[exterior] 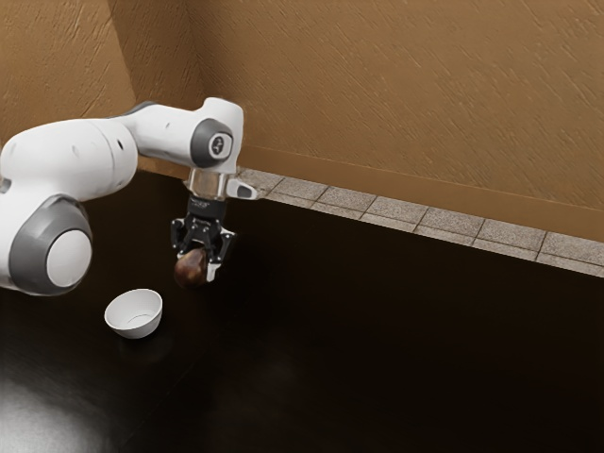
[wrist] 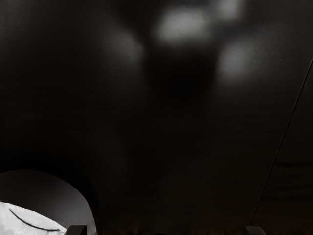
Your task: Place the pear in the bowl.
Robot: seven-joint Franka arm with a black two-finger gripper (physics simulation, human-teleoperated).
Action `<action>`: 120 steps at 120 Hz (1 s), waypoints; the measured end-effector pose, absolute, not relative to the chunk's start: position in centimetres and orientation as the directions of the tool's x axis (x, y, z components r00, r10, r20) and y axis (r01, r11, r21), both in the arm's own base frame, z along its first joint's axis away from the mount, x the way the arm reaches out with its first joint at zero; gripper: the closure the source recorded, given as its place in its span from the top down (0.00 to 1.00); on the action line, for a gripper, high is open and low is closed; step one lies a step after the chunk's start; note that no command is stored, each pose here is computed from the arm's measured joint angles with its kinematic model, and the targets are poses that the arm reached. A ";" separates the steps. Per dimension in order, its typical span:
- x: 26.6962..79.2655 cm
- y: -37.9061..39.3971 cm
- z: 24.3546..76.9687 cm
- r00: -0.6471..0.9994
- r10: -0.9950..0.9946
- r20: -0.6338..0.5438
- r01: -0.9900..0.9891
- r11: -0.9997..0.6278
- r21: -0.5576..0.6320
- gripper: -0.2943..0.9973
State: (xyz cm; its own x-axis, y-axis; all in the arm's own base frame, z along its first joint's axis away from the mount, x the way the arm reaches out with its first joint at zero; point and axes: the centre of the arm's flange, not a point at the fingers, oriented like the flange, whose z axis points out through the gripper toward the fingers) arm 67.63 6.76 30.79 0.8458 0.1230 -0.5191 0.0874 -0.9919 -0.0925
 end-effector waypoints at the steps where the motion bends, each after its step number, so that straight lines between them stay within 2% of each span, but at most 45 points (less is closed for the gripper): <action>1: 67.5 6.9 30.8 0.844 0.123 -0.522 0.087 -0.992 -0.093 0.45; 47: 61.2 12.1 30.7 0.781 0.118 -0.613 0.040 -0.989 -0.139 0.45; 86: 59.2 14.8 29.0 0.756 0.068 -0.651 -0.038 -0.988 -0.147 0.43; 120: 59.5 14.7 28.7 0.760 0.022 -0.650 -0.073 -0.990 -0.119 0.66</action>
State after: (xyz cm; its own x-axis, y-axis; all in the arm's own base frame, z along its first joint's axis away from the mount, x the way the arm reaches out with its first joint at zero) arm 59.45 14.68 28.74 0.7597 0.0221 -0.6499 -0.0726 -0.9903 -0.1186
